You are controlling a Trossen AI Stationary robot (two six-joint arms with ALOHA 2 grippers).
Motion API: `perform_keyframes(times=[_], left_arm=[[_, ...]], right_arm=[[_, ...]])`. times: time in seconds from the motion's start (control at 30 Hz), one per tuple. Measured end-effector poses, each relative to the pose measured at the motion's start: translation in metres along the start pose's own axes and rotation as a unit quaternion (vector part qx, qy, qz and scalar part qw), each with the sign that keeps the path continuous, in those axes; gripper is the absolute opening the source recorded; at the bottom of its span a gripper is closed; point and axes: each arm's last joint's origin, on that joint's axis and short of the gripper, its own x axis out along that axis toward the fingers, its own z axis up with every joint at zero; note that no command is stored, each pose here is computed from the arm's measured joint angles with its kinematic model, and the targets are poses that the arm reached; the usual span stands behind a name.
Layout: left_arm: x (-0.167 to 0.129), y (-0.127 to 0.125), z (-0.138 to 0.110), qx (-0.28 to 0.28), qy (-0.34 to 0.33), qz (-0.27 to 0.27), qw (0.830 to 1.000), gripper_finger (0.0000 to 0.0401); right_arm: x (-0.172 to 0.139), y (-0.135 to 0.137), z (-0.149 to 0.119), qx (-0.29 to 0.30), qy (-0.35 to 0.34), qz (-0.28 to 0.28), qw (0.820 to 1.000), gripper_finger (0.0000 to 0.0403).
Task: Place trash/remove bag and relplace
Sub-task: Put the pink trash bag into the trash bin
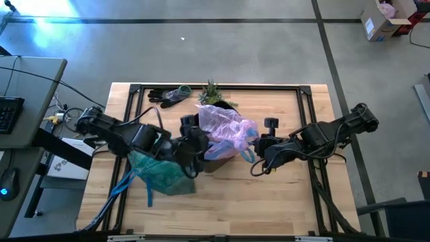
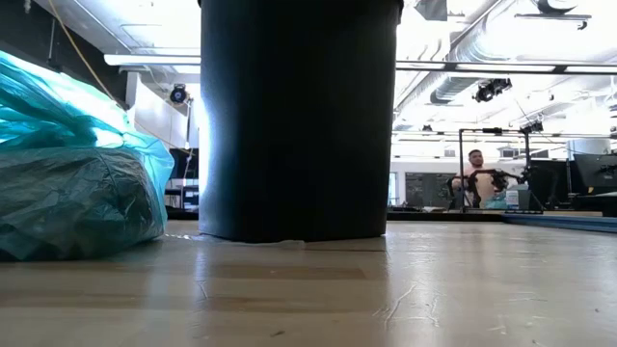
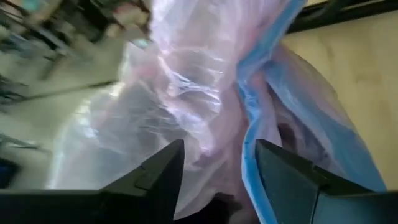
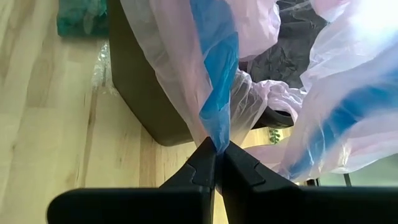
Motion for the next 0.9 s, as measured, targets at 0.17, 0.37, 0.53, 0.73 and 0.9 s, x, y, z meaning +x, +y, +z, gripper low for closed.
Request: perform_keyframes(times=[0.17, 0.37, 0.53, 0.73, 0.9], left_arm=[[0.014, 0.011, -0.007, -0.039, 0.052, -0.086, 0.994, 0.0186], [0.023, 0.018, -0.011, -0.061, 0.082, -0.139, 0.985, 0.0185], [0.030, 0.014, -0.011, -0.034, 0.086, -0.162, 0.982, 0.0136], [0.036, 0.010, -0.013, 0.013, 0.088, -0.132, 0.987, 0.0012], [0.026, 0.011, -0.011, 0.040, 0.069, -0.048, 0.996, 0.0002]], right_arm=[[0.000, 0.000, 0.001, -0.005, -0.003, 0.000, 1.000, 0.0000], [0.000, 0.000, 0.002, -0.010, -0.011, 0.001, 1.000, 0.0000], [0.000, 0.000, 0.003, -0.008, -0.014, 0.000, 1.000, 0.0000], [0.000, 0.000, 0.003, -0.007, -0.015, -0.004, 1.000, 0.0000], [-0.001, 0.001, 0.003, -0.005, -0.016, -0.003, 1.000, 0.0000]])
